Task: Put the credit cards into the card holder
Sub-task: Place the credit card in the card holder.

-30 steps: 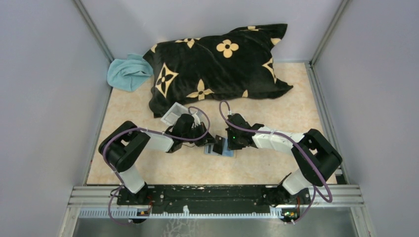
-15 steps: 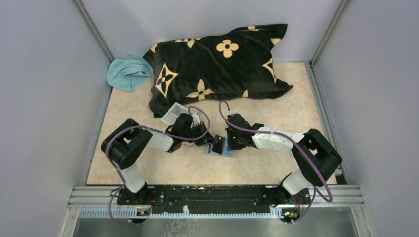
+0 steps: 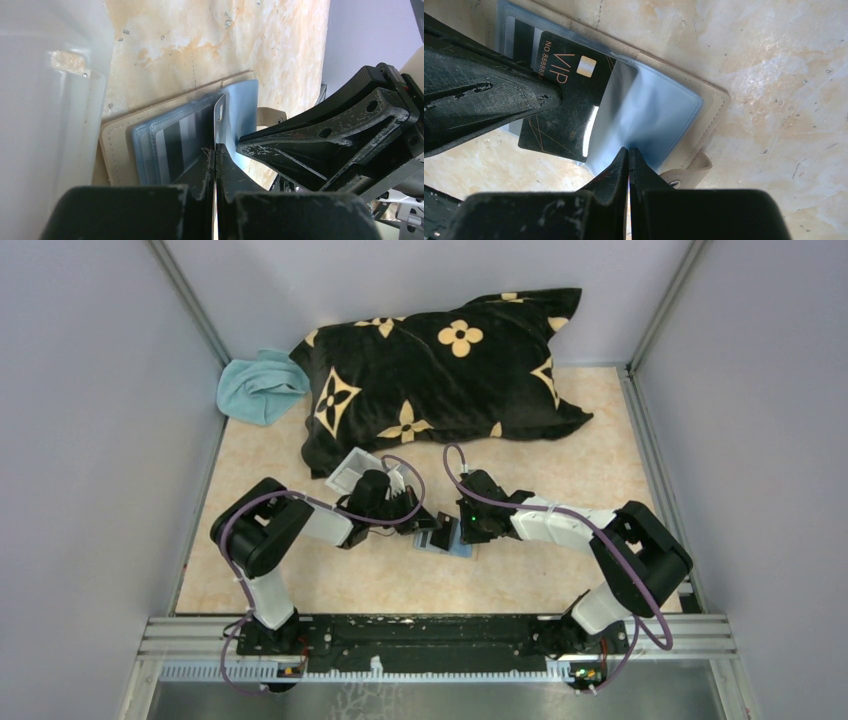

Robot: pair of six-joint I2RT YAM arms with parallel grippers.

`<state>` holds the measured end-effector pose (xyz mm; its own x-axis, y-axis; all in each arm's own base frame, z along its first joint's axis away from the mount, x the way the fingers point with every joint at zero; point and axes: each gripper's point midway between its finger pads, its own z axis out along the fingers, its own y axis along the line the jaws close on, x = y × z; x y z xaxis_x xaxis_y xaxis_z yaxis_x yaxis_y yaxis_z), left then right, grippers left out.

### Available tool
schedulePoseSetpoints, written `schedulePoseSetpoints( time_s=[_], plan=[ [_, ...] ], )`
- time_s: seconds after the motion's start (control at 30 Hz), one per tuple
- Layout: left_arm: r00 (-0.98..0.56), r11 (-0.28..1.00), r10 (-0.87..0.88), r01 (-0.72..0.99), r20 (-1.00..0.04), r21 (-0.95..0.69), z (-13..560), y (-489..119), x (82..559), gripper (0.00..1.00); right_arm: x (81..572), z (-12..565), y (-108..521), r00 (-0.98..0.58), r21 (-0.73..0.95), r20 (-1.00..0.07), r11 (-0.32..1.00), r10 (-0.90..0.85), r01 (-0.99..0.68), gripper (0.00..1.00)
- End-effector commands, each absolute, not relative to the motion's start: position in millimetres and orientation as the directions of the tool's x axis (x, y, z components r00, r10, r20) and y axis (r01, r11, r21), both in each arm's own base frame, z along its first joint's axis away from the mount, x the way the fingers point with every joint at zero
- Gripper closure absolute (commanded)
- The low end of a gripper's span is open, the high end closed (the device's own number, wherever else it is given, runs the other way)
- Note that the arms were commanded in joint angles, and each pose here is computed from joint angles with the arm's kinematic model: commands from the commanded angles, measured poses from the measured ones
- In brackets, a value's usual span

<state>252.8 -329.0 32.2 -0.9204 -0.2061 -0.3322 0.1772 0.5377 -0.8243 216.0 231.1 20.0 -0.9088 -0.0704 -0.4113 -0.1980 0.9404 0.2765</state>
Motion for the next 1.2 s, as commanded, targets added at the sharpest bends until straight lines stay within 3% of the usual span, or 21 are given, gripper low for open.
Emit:
schedulePoseSetpoints(
  time_s=[0.0,0.73,1.17],
  plan=[
    [-0.899,0.545,-0.253,0.173,-0.358,-0.820,26.7,-323.5,260.9,1.00,203.8,-10.8,201.4,-0.927,0.153,-0.355,0.971,-0.122,-0.186,1.00],
    [-0.930,0.572,-0.176,0.170,-0.323,-0.802,9.4,-343.2,224.1,1.00,205.8,-9.0,201.7,-0.927,0.148,-0.357,0.973,-0.113,-0.176,1.00],
    [-0.944,0.636,-0.113,0.170,-0.309,-0.753,-3.4,-352.4,212.6,0.99,222.1,21.5,197.7,-0.895,0.111,-0.433,0.979,-0.109,-0.173,0.98]
  ],
)
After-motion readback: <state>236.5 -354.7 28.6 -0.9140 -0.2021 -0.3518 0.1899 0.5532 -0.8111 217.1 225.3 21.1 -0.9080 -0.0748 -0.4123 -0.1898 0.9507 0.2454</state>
